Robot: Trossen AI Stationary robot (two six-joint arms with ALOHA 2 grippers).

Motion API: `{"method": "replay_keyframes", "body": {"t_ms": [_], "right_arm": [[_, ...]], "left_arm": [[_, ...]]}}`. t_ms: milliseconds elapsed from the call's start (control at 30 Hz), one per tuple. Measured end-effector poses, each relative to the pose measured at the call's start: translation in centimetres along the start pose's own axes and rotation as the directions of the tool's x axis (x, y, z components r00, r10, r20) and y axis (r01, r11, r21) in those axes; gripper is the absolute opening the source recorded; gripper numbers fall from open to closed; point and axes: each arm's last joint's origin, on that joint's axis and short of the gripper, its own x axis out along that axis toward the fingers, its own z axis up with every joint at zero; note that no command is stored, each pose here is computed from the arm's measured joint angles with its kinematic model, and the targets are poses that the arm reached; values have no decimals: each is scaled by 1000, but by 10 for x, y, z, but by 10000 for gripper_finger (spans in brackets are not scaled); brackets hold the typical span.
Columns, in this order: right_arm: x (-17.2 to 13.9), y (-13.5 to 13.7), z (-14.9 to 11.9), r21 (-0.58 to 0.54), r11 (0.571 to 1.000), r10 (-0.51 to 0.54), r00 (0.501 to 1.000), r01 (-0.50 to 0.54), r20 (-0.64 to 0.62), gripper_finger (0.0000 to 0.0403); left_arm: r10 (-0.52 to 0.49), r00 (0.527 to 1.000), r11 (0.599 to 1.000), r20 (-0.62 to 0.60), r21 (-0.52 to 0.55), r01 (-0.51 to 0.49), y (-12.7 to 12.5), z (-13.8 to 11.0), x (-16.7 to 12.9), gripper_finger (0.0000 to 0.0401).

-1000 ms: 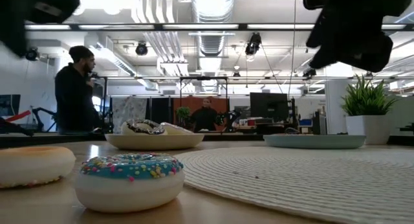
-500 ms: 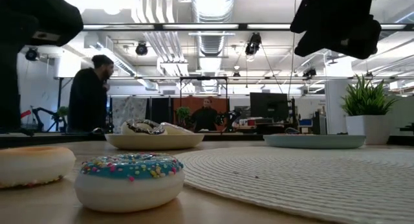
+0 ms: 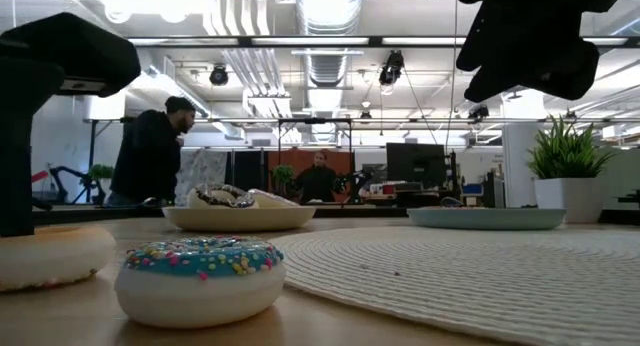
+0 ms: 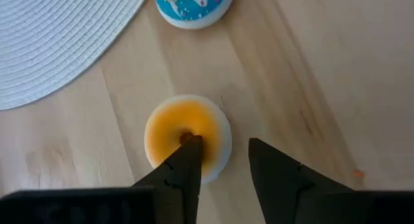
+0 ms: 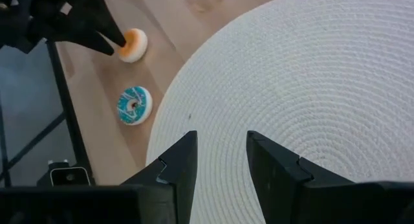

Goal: Pick & Place donuts
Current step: Put the small orange donut on the blue plate

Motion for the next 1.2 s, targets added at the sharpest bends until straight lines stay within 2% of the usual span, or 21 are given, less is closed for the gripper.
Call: {"method": "replay_keyframes", "body": {"t_ms": [333, 433, 600, 867, 967, 1067, 1133, 1200], "right_arm": [[0, 0, 0, -4, 1000, -4, 1000, 4, -1, 125], [0, 0, 0, -5, 1000, -3, 1000, 3, -2, 125], [-3, 0, 1, -18, 1000, 6, 1000, -6, 2, 125], [-17, 2, 8, -60, 997, 47, 999, -45, 19, 125], [-27, 3, 13, -91, 994, 68, 997, -63, 48, 125], [-37, 3, 19, -145, 987, 85, 992, -71, 97, 125], [-43, 4, 22, -195, 977, 109, 988, -87, 107, 125], [-46, 6, 24, -268, 959, 130, 985, -95, 114, 125]], "left_arm": [[82, 997, 995, 7, -57, -81, 19, 6, 11, 95], [94, 996, 993, 0, -77, -94, 27, 8, 14, 75], [111, 994, 988, -9, -105, -112, 38, 10, 18, 12], [107, 994, 985, -32, -134, -110, 51, 11, 16, 1], [107, 993, 982, -58, -148, -114, 59, 11, 0, 0], [96, 995, 978, -35, -182, -101, 71, 14, -28, 0], [35, 999, 973, 20, -228, -30, 83, 18, -50, 0], [-67, 993, 953, 94, -290, 92, 99, 23, -74, 0]]}}
